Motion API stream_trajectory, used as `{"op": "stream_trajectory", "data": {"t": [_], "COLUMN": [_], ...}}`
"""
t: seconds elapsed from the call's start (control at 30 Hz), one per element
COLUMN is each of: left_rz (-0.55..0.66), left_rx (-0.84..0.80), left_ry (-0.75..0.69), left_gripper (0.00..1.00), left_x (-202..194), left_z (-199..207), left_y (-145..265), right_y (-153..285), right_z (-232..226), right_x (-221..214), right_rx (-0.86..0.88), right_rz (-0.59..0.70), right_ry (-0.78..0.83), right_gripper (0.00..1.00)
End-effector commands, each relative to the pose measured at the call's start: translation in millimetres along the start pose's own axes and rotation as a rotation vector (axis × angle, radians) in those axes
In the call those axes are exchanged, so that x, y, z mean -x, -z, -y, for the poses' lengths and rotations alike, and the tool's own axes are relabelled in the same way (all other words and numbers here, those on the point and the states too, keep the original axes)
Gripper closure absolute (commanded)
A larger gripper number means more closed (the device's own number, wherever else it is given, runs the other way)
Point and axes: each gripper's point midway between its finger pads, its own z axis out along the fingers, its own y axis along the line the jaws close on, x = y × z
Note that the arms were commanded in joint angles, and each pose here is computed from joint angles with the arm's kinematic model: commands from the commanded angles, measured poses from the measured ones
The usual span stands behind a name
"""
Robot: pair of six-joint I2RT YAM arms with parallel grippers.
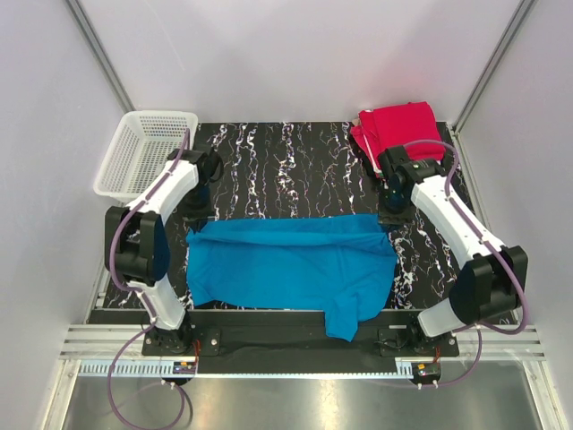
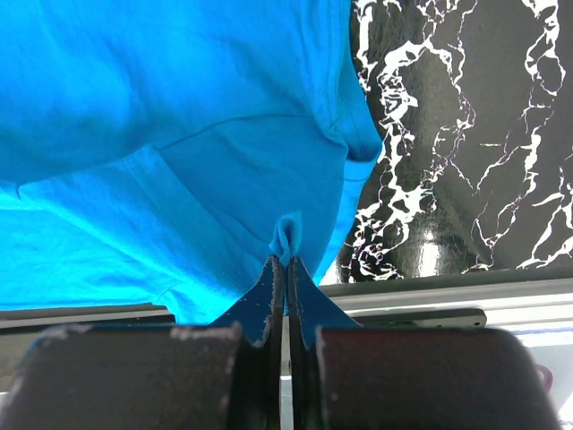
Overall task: Fold and stack the t-shirts
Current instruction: Fold the tshirt
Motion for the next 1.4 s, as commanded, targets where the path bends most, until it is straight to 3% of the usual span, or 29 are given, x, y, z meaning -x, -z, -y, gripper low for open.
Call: {"op": "stream_trajectory", "data": {"t": [0.0,0.73,1.03,1.37], "left_rz": [0.055,0.280,0.314,0.398], "left_rx": [0.014,0.058,0.086,0.036], "left_ry": [0.009,0.101,0.119,0.169], "left_gripper": [1.00,1.00,1.00,1.00], "left_x": [19.0,128.0,149.3,171.2], "left_z": [-0.9,11.5,14.9,16.9], "left_y": [8.0,47.0,40.0,60.4], "right_y": [7.8,28.6,21.4,25.4], "right_z": [-7.8,-23.1,-11.0,-23.8], "right_x": [27.0,187.9,221.6,244.9], "right_rx": [0.003,-0.115,-0.144,-0.073], "right_rz": [0.080,0.380,0.416,0.448], "right_ry": [0.007,0.006,-0.059,-0.083], "right_gripper": [1.00,1.00,1.00,1.00]}}
